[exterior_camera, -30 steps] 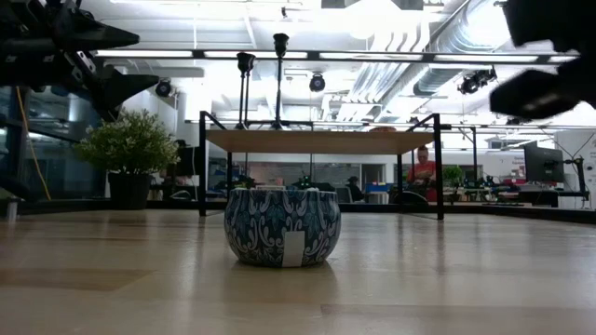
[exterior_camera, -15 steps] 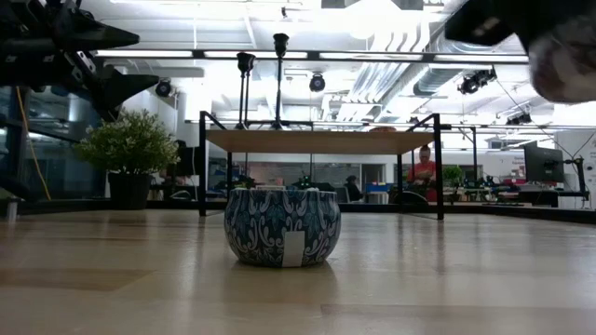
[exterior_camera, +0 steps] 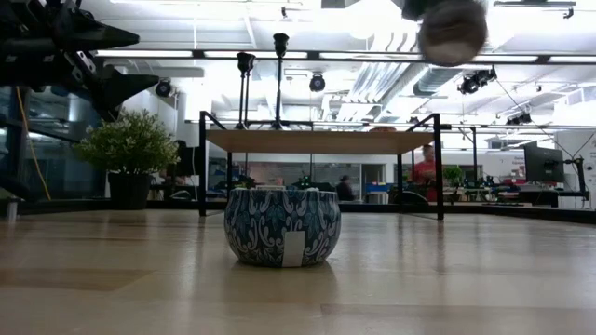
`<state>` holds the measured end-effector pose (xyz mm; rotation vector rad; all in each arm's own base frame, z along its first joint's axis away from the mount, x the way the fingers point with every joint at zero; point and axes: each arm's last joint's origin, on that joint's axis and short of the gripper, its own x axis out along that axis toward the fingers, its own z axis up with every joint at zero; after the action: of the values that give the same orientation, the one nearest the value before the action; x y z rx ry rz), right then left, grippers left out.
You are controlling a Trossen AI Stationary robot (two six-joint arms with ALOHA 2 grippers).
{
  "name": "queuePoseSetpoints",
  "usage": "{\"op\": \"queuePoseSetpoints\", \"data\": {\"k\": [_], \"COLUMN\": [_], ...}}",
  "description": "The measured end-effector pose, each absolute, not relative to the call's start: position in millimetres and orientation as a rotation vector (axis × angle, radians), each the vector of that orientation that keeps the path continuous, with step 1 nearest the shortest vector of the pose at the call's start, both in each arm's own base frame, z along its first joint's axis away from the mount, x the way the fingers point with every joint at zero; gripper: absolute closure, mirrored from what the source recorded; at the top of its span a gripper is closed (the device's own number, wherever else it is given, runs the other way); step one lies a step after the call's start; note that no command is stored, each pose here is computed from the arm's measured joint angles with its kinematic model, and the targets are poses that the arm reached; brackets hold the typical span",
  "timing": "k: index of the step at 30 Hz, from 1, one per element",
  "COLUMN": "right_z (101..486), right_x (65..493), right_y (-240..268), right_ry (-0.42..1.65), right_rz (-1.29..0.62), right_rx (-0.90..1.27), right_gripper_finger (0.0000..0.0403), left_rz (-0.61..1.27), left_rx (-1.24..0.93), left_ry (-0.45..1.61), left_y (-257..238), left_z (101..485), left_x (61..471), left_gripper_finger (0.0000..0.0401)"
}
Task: Pick & Place candle stick holders
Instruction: Put the red scented candle on the shelf
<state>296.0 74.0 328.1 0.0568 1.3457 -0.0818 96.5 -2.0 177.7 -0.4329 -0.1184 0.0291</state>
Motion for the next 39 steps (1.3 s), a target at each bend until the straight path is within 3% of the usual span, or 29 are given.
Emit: {"op": "queuePoseSetpoints", "data": {"k": [17,39], "right_z": [345,343], "right_x": [303,263], "right_y": [-43,-143], "right_ry": [1.255,1.269], "right_rz": [-0.462,-0.767], "right_rx": [0.285,0.562], "right_gripper_finger": [0.0403,0.0403], "left_rz": [0.029,0.029], "left_rx": [-0.433,-0.433], "left_ry": [-0.119,-0.119], "left_y": [-2,-2], "left_z": [178,178], "left_x": [97,97], "left_gripper_finger": [0.0098,0.0098]}}
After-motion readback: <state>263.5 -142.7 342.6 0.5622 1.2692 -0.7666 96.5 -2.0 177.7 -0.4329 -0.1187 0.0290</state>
